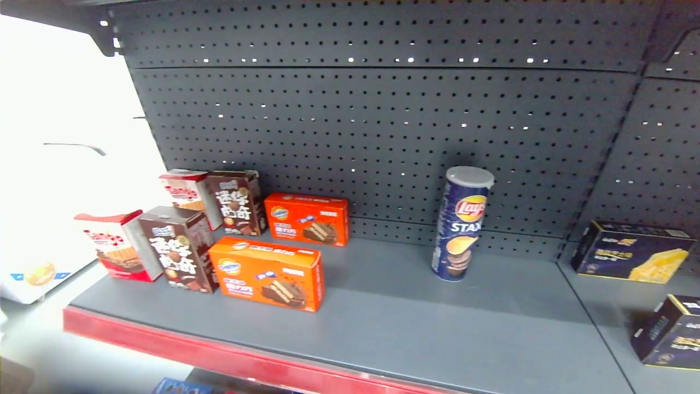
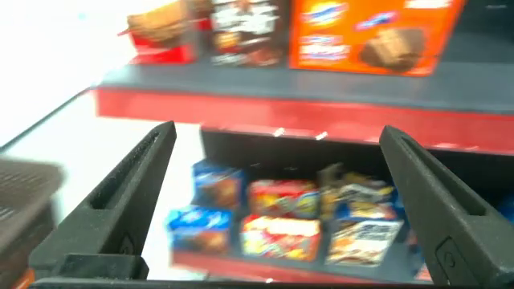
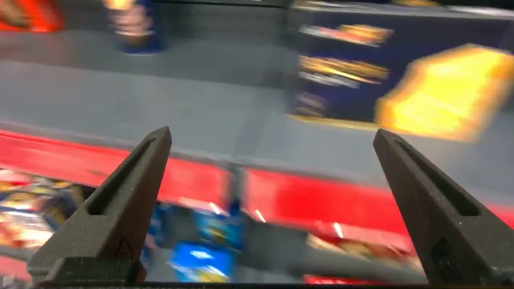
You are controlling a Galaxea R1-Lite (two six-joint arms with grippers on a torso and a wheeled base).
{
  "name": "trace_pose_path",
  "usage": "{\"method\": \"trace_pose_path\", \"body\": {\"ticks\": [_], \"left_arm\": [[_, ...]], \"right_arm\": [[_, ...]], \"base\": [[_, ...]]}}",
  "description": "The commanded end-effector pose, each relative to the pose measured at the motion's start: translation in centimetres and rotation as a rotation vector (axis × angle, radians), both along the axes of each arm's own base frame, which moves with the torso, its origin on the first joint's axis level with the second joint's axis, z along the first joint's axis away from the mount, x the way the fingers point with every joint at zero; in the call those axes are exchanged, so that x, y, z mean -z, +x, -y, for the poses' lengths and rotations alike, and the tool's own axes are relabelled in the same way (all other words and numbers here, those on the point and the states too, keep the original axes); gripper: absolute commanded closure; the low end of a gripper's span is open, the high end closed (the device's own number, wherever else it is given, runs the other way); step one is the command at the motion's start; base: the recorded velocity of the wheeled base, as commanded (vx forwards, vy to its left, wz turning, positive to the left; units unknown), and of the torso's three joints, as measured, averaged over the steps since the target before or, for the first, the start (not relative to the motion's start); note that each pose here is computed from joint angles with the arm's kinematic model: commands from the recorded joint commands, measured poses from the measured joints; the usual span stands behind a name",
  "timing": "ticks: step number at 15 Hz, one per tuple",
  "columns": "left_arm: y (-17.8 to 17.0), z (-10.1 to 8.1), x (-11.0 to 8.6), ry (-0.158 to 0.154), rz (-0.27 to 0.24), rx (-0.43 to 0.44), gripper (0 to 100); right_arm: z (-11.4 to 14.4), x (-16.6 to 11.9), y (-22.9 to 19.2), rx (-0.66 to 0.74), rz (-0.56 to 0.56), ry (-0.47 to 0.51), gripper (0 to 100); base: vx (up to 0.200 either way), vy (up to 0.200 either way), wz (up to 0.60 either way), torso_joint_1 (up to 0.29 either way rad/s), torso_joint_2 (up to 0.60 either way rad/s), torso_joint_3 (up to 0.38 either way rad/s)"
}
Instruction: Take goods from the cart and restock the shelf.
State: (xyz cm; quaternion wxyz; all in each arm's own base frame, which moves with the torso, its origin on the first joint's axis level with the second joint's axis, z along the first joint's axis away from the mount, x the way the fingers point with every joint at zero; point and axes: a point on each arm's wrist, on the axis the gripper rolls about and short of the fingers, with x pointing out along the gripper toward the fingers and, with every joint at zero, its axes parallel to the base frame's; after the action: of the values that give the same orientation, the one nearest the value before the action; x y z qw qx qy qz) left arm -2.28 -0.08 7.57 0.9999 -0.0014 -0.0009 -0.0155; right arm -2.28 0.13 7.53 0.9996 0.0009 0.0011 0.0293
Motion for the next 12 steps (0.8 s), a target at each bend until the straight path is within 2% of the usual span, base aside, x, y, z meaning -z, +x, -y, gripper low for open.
{"method": "trace_pose_path", "body": {"ticks": [1,12], "left_arm": [[0.00,0.00,-0.01,0.000,0.001,0.000,0],[0.00,0.00,-0.01,0.000,0.001,0.000,0]], "right_arm": [[0.00,0.00,0.00,-0.001,0.001,0.000,0],[0.00,0.00,0.00,-0.001,0.001,0.001,0]], "base": [[0.000,0.000,0.60,0.002,0.00,0.002],[0.000,0.000,0.60,0.003,0.00,0.002]]}}
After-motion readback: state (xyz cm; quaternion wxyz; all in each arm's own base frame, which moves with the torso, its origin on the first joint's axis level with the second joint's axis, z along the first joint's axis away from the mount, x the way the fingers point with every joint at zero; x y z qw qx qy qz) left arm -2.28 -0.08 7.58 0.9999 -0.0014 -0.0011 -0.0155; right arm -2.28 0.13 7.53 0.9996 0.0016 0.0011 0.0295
